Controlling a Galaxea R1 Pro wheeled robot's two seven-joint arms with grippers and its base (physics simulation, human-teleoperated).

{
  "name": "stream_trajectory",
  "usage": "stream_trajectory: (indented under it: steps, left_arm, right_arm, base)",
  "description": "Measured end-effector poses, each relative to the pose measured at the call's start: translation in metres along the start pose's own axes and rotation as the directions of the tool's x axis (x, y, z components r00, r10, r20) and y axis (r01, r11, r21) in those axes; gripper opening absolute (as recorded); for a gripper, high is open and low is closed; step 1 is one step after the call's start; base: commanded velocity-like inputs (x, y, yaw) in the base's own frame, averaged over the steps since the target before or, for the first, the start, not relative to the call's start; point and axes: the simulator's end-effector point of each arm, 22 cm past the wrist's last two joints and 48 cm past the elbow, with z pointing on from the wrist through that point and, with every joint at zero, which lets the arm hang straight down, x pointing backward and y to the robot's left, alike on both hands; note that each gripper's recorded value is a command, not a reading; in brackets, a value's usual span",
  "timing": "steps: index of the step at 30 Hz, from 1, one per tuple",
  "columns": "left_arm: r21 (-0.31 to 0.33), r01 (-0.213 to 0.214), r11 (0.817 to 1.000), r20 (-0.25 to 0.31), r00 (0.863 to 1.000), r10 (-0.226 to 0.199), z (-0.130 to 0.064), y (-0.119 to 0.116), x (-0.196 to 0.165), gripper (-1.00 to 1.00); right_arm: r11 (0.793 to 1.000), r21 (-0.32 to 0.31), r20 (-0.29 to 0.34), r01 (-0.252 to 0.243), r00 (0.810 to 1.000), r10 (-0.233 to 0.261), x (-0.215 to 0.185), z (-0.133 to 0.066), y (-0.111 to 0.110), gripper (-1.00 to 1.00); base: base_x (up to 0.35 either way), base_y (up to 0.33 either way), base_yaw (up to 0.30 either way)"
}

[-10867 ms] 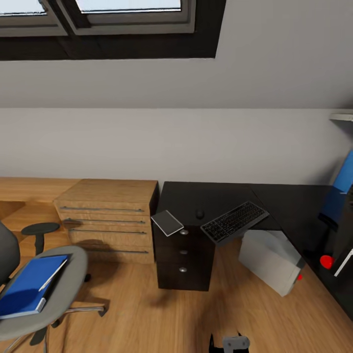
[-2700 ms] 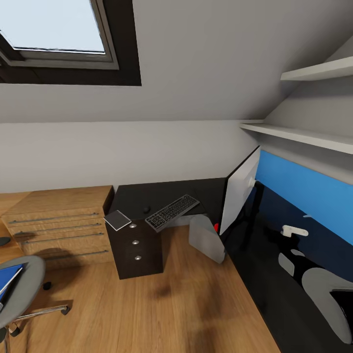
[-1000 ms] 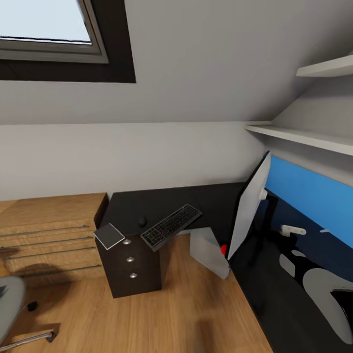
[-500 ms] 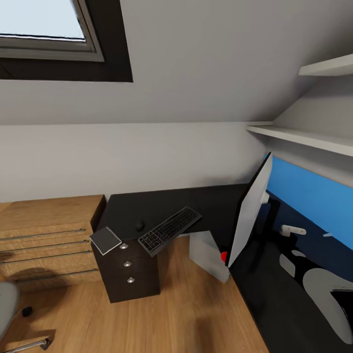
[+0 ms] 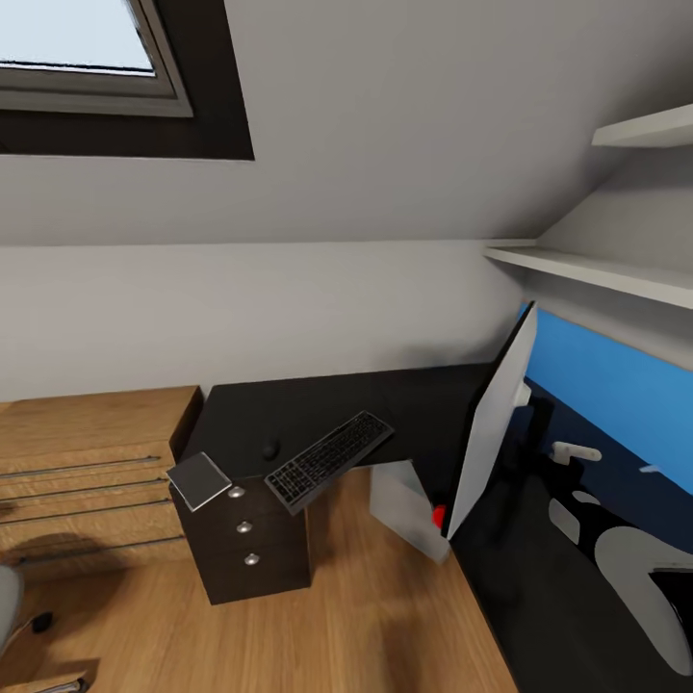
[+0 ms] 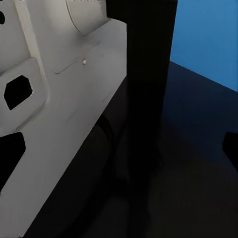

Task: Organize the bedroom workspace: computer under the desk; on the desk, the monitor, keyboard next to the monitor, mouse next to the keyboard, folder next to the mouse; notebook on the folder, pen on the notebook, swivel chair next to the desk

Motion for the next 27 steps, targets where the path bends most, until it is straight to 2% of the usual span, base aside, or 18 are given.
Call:
stream_trajectory:
  steps: [10,17,27]
  left_arm:
    - [0.001,-0.002,1.0,-0.001,1.0,0.002,-0.0001,-0.0009,0.0007,1.0]
    - [0.0,0.0,1.0,-0.001,1.0,0.0,0.0,0.0001,0.0006,1.0]
    - [-0.001,0.0,1.0,-0.002,1.0,0.0,0.0001,0.0004,0.0007,1.0]
  right_arm:
    - [1.0,0.001,0.0,0.0,1.0,0.0,0.0001,0.0002,-0.0005,1.0]
    - [1.0,0.001,0.0,0.0,1.0,0.0,-0.0001,0.0001,-0.0007,1.0]
    - [1.0,0.004,-0.001,0.001,1.0,-0.001,0.0004,0.0003,-0.0012,1.0]
  base:
    - [0.096,-0.018,0.0]
    - [0.154,-0.111,0.0]
    - [0.024,-0.02,0.0]
